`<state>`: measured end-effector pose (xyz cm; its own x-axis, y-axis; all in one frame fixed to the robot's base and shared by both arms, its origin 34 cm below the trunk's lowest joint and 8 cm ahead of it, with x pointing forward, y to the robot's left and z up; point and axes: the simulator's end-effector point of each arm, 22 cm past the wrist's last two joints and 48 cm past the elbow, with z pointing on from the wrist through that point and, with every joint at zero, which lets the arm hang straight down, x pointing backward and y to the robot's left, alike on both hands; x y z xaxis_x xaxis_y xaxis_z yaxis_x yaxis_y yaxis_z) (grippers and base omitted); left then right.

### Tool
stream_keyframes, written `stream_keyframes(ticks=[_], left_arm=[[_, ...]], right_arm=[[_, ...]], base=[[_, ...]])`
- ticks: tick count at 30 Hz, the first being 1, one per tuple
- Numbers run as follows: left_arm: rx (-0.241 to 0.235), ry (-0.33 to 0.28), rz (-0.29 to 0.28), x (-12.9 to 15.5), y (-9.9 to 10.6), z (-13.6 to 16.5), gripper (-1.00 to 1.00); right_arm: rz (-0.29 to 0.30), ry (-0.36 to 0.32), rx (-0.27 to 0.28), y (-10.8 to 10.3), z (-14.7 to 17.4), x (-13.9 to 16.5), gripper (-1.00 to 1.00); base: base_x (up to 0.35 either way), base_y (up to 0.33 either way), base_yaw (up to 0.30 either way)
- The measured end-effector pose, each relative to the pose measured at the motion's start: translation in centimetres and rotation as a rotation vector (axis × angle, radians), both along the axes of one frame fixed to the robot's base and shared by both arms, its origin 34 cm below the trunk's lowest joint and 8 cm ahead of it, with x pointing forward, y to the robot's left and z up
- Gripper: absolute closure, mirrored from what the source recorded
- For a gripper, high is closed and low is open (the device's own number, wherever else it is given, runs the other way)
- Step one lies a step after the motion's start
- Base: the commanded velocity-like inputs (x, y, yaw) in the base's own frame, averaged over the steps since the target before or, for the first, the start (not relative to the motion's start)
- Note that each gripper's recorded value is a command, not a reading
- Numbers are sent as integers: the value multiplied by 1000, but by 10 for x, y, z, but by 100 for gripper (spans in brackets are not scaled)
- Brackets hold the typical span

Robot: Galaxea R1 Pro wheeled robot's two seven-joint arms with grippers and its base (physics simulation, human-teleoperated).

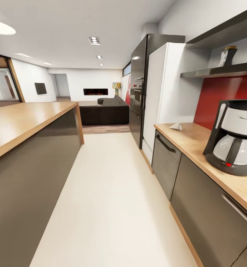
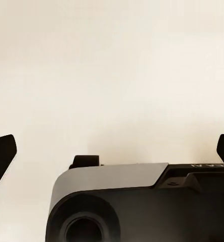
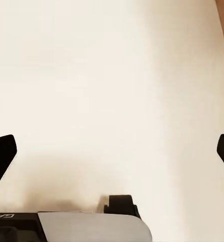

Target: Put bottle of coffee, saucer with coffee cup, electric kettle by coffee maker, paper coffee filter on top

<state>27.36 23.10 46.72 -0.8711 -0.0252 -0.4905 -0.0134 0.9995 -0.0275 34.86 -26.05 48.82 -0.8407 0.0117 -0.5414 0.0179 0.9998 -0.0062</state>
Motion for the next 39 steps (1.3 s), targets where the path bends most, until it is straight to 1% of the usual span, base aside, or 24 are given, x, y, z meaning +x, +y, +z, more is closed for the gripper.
stream_keyframes(ticks=[13,14,18,39], left_arm=[[0,0,0,0,0,0,-100],[0,0,0,0,0,0,-100],[0,0,0,0,0,0,-100],[0,0,0,0,0,0,-100]], right_arm=[[6,3,-5,-2,-1,-1,-100],[7,40,-5,-2,-8,-17,-100],[7,67,-5,-2,-13,-29,-100],[9,75,-2,1,-14,-32,-100]], base=[[345,0,0],[345,0,0],[345,0,0],[345,0,0]])
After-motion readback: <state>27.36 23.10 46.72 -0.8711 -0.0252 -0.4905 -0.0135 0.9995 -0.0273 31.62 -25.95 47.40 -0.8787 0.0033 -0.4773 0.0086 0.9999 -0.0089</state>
